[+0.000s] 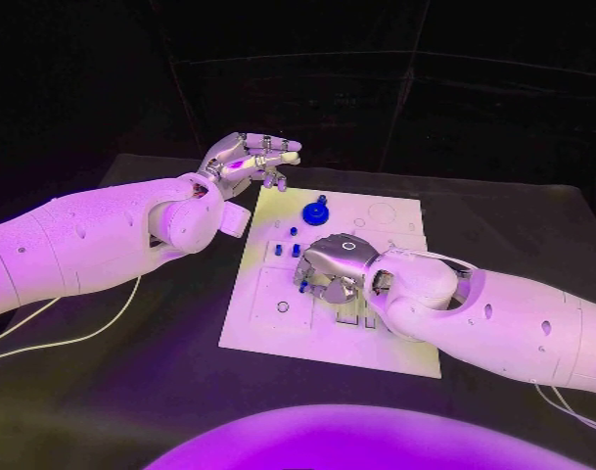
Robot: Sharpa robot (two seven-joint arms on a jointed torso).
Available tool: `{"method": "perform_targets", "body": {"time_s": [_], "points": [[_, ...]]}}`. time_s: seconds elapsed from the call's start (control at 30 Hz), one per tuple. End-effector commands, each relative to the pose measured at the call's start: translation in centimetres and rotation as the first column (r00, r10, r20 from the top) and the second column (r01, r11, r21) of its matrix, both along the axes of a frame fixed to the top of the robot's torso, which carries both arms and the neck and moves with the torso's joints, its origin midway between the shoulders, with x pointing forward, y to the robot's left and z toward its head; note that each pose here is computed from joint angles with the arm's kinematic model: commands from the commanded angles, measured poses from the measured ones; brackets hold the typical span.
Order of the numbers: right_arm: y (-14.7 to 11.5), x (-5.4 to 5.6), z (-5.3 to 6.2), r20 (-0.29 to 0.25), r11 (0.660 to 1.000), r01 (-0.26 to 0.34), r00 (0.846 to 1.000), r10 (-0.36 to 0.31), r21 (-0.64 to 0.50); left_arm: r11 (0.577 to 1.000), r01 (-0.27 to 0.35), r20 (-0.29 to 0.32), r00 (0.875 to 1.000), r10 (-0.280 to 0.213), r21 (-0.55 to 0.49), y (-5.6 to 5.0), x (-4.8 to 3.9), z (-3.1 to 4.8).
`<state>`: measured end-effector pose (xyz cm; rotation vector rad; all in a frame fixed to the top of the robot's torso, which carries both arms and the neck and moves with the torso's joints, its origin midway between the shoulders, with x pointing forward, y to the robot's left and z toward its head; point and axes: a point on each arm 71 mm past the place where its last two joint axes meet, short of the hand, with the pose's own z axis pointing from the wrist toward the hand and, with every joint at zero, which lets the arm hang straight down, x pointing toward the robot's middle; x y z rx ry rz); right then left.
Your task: Assemble the parts on the task board
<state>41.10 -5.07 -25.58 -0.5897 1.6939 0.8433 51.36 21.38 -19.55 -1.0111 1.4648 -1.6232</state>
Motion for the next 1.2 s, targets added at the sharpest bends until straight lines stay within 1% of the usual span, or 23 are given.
{"method": "perform_targets", "body": {"time_s": [0.03,0.23,0.4,0.73,0.87,1.1,1.2], "points": [[0.0,0.0,-0.1,0.016,1.0,0.001,1.0,-0.001,-0.026,1.0,0.011,0.002,1.0,-0.011,-0.011,-0.1,0.02,0.16],[0.2,-0.2,-0.1,0.012,0.999,-0.016,1.0,0.016,-0.036,1.0,0.01,0.002,1.0,-0.01,-0.011,-0.1,0.03,0.15],[0.3,-0.7,-0.6,-0.005,0.998,-0.038,0.999,0.038,-0.047,1.0,0.01,0.002,1.0,-0.01,-0.01,0.0,0.05,0.14],[0.2,-0.8,-0.8,-0.016,0.999,-0.032,0.999,0.032,-0.019,1.0,0.01,0.0,1.0,-0.01,-0.009,0.1,0.07,0.12],[0.1,-0.7,-0.6,-0.006,1.0,-0.022,1.0,0.022,0.003,1.0,0.011,-0.002,1.0,-0.011,-0.008,0.1,0.09,0.1],[-0.4,-0.4,-0.1,0.035,0.997,0.016,0.999,-0.018,0.077,1.0,0.011,-0.005,1.0,-0.011,-0.007,0.1,0.13,0.07],[-0.8,-0.4,0.1,0.043,0.995,0.026,0.999,-0.031,0.1,1.0,0.012,-0.006,1.0,-0.012,-0.007,0.1,0.14,0.05]]}}
